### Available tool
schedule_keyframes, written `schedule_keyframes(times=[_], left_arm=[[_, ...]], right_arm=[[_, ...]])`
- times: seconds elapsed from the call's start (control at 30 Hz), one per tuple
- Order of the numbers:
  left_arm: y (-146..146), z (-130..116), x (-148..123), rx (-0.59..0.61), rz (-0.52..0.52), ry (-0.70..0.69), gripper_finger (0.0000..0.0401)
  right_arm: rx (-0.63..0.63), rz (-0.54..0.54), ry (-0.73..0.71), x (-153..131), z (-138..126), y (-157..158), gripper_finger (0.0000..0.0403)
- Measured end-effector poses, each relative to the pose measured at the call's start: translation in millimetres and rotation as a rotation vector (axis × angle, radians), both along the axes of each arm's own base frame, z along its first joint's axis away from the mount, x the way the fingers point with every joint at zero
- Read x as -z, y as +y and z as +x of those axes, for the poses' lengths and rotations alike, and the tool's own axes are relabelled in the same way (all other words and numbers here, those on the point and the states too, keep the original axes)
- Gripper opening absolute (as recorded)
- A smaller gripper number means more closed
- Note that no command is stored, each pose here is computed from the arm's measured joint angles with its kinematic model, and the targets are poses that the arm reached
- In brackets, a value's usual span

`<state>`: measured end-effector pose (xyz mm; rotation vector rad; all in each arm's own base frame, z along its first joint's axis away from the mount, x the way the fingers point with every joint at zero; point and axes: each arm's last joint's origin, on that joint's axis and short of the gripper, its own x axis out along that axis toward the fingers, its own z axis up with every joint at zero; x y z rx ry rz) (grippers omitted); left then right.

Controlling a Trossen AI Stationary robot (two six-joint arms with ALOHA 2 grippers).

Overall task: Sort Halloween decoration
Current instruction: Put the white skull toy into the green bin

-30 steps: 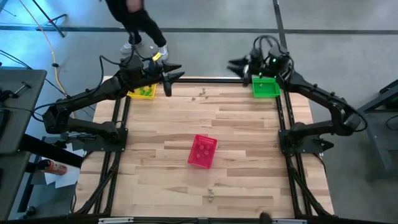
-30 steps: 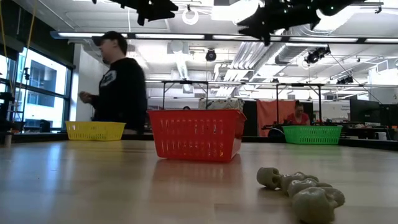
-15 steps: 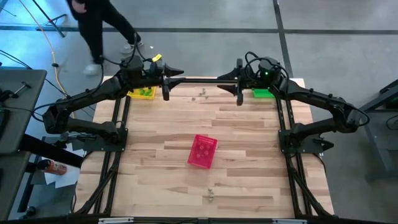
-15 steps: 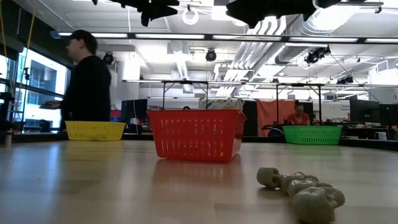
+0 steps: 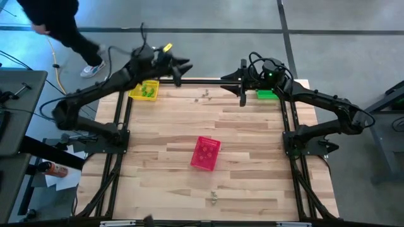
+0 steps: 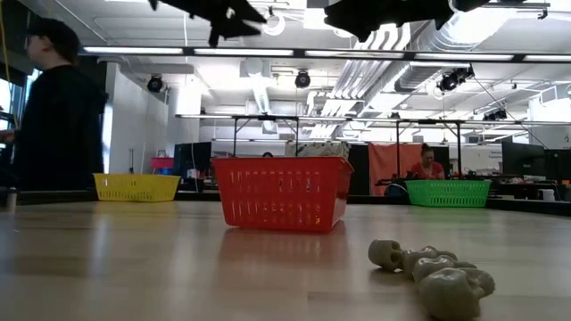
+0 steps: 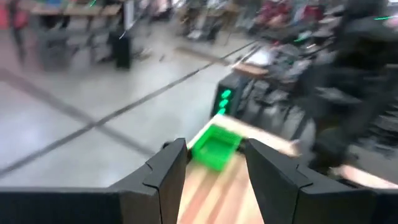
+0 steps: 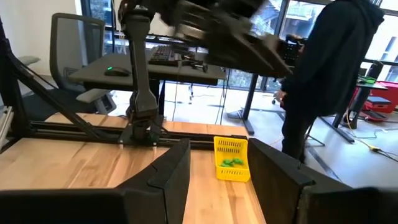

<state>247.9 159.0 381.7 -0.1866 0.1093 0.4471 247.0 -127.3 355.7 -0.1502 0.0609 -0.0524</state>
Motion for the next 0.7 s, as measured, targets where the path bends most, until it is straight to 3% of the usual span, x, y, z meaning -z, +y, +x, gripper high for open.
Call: schedule_keyframes(times=[0.23,0.4,0.7], left_arm=[[62,27,39,-0.100,-0.277,0.350,0.0154],[86,44,91,-0.005,-0.426,0.528,0.0154],[88,77,172,0.091,-0.490,0.769,0.0154]], right_arm=[[0.000,0.000,0.000,0,0,0,0.0155],[0.000,0.001,0.001,0,0,0,0.0155],[0.015,0.030,0.007,1,0,0,0.0155]])
